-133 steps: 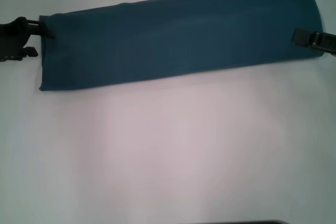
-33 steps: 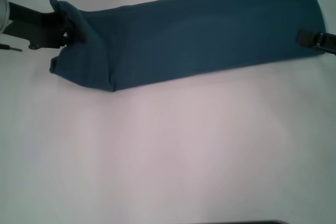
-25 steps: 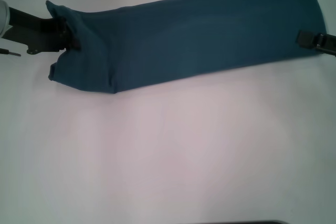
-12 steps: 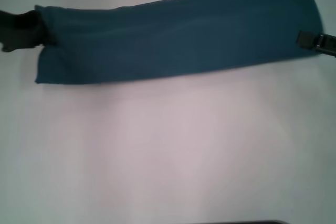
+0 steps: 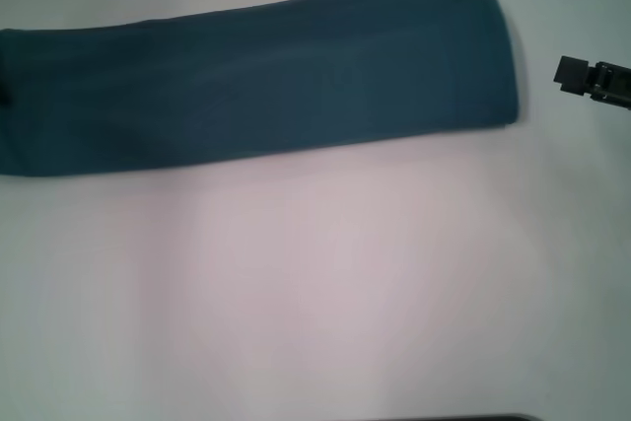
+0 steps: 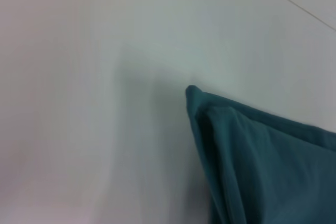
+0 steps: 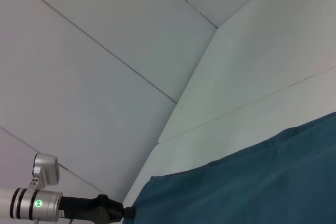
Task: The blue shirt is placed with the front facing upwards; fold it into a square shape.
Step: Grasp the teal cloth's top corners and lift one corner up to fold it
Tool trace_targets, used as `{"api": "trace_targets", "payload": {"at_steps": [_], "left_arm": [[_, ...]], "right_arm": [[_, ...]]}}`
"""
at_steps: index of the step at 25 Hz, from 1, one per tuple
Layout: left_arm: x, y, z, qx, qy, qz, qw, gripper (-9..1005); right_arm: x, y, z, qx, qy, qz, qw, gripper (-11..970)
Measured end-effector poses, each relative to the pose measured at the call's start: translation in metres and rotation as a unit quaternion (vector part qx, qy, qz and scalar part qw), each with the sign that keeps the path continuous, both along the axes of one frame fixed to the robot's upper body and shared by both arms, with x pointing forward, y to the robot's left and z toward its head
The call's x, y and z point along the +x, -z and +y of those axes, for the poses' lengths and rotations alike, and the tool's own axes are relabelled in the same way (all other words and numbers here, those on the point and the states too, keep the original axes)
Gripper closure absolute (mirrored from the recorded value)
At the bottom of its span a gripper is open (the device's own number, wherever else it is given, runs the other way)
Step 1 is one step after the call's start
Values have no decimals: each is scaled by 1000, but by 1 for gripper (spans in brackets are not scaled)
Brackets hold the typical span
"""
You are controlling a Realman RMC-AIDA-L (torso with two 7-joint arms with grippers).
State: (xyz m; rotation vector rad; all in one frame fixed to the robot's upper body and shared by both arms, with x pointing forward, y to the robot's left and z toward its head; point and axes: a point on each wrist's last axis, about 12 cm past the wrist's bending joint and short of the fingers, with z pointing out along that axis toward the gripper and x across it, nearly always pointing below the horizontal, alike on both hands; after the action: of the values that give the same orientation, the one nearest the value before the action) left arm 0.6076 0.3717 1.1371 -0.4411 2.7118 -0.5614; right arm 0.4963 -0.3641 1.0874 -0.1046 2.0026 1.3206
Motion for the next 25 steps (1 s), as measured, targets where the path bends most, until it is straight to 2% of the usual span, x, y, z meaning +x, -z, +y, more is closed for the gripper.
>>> {"api": "trace_targets", "payload": {"at_steps": [7, 9, 13, 17, 22, 25], "left_arm": [[0, -3, -3, -8, 3, -8, 1000, 948], [-1, -6, -8, -35, 14, -11, 999, 948], [-5, -17, -23, -130, 56, -40, 989, 948], [-10, -23, -42, -198, 91, -73, 973, 947], [-10, -25, -52, -215, 104, -80, 968, 947], [-9, -27, -54, -222, 107, -84, 966, 947]], "right_arm": [[1, 1, 1, 2, -1, 8, 1000, 14], [2, 1, 3, 3, 0, 10, 1000, 14], [8, 3, 12, 5, 2, 0, 1000, 15], [18, 4, 38, -3, -11, -71, 997, 15], [36, 2, 71, -10, -5, -172, 985, 14], [50, 16, 97, -44, 1, -209, 977, 79]]}}
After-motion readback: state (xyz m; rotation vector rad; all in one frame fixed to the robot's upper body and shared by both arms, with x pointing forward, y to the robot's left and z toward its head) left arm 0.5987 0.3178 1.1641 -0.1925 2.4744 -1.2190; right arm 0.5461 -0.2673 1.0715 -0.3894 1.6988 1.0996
